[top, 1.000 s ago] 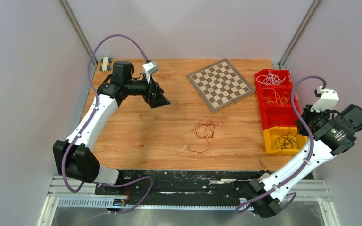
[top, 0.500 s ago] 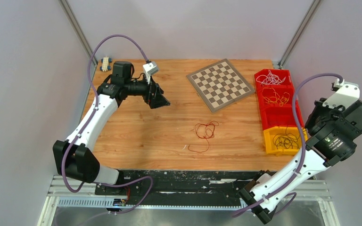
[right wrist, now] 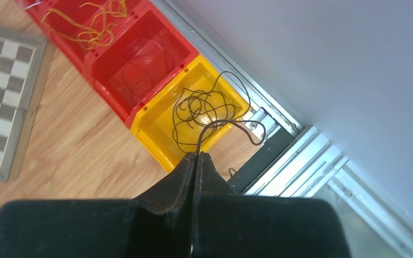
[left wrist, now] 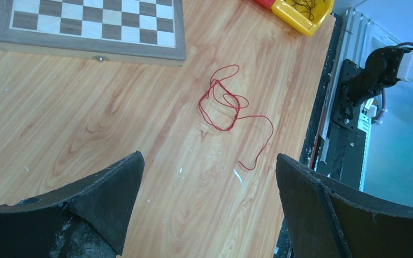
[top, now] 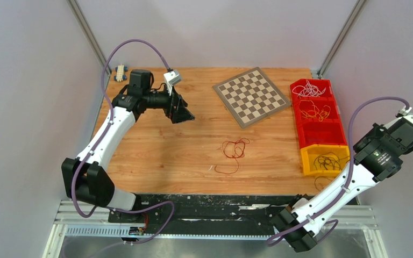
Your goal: Untangle the cables
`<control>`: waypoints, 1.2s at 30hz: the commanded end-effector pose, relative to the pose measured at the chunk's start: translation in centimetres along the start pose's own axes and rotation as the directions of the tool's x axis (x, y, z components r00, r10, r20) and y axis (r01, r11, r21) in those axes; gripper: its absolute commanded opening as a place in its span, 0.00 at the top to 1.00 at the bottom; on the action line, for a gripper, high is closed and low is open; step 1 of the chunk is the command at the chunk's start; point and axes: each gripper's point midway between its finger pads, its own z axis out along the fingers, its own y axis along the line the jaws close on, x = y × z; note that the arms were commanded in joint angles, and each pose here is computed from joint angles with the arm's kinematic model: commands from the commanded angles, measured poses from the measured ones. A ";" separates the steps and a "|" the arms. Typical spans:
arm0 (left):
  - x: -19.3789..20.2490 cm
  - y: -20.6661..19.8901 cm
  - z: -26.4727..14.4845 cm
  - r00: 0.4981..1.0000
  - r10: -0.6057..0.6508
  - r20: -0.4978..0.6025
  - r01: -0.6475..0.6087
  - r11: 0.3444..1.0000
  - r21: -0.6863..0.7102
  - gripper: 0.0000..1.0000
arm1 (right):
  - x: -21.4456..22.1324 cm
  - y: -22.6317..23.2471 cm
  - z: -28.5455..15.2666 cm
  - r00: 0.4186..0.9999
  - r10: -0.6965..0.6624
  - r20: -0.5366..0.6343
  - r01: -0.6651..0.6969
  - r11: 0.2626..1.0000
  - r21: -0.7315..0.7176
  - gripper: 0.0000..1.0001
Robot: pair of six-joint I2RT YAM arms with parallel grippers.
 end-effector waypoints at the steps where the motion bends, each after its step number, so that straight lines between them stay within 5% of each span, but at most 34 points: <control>1: -1.2 0.0 0.5 0.999 0.037 0.024 -0.037 0.999 0.027 0.00 | -1.1 -3.0 1.7 0.977 0.189 0.101 -0.206 0.961 0.187 1.00; 7: -1.4 0.3 0.7 0.999 0.034 0.023 -0.034 0.999 0.033 0.00 | -2.3 -2.5 3.1 0.940 0.312 0.136 -0.331 0.931 0.152 1.00; 16: -1.8 0.9 1.0 0.999 0.042 0.012 -0.043 0.998 0.036 0.00 | -5.8 5.2 0.6 0.893 0.447 0.053 -0.420 0.870 -0.256 1.00; 21: -2.1 1.2 1.2 0.999 0.051 0.017 -0.051 0.998 0.037 0.00 | -5.2 6.1 1.6 0.850 0.526 -0.046 -0.517 0.813 -0.267 1.00; 29: -1.9 1.2 1.3 0.999 0.048 0.014 -0.048 0.998 0.045 0.00 | -4.5 4.5 4.7 0.810 0.587 -0.015 -0.577 0.792 -0.200 1.00; 36: -1.7 1.4 1.4 0.999 0.044 0.007 -0.044 0.998 0.043 0.00 | -4.0 6.3 4.9 0.716 0.687 -0.124 -0.694 0.680 -0.237 1.00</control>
